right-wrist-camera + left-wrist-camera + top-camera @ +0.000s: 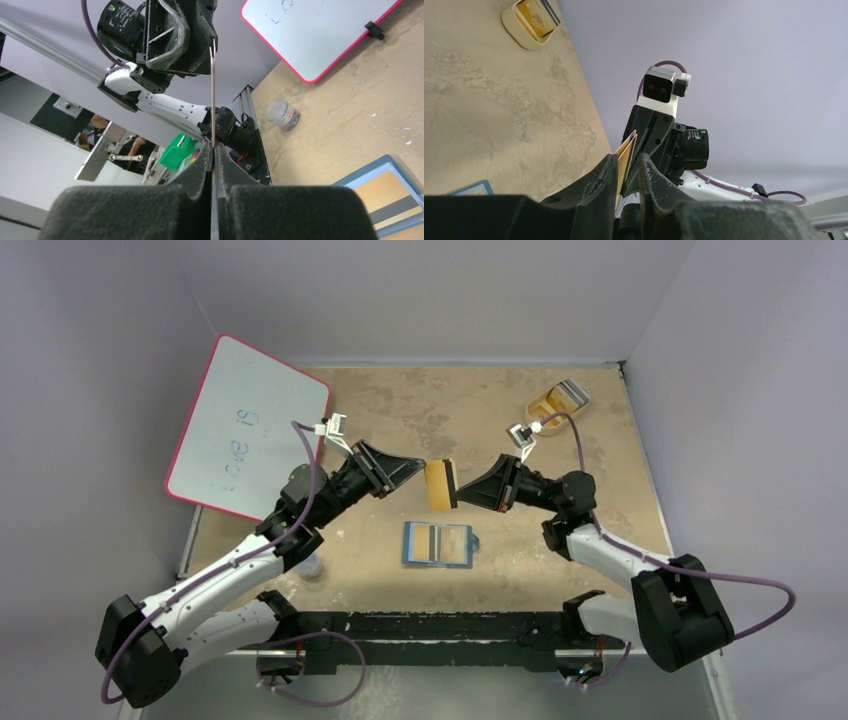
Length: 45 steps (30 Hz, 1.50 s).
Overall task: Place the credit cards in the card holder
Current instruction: Pick up the credit card from the center of the board.
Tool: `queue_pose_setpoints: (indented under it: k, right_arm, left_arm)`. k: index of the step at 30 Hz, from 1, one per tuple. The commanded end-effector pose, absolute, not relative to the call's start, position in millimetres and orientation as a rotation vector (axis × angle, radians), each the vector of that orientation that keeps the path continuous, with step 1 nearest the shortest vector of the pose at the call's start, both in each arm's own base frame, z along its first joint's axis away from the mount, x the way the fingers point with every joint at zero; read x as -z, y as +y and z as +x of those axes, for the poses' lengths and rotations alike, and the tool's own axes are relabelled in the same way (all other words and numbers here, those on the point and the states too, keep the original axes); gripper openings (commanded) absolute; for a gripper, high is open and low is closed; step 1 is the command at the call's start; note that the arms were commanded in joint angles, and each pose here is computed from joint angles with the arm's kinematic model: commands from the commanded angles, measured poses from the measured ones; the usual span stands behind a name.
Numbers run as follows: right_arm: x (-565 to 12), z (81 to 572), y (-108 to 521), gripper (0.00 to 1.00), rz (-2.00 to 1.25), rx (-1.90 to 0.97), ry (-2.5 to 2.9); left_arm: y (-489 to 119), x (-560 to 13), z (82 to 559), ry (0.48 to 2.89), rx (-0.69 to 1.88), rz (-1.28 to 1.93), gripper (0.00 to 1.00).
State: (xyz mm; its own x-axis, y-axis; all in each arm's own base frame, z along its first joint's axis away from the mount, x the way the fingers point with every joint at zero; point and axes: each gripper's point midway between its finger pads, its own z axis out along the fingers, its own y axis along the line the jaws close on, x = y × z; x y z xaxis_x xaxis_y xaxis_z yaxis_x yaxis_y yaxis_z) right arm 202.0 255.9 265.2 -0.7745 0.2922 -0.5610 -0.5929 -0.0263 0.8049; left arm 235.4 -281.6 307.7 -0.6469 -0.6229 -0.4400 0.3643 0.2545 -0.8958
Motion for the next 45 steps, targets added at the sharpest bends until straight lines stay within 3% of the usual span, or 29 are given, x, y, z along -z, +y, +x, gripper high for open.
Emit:
queue_pose_setpoints:
  k: [1,6,11,15,23,45]
  right_arm:
    - [-279,191,257,0.00,-0.404,-1.888,1.559]
    - [-277,196,261,0.00,-0.393,-1.861,1.585]
    - [-276,192,268,0.00,-0.432,-1.875,1.591]
    - [-271,190,269,0.00,-0.435,-1.885,1.599]
    - [-270,186,269,0.00,-0.443,-1.914,1.572]
    - [-277,175,266,0.00,-0.480,-1.977,1.502]
  left_arm:
    - [-279,-314,234,1.676,1.513,-0.218,0.24]
    - [-265,-291,239,1.725,1.399,-0.274,0.39]
    - [-265,-293,238,1.715,1.411,-0.277,0.41]
    - [-266,-293,237,1.710,1.421,-0.265,0.26]
    - [-265,-296,236,1.701,1.434,-0.269,0.20]
    - [-267,-309,226,1.619,1.584,-0.312,0.19]
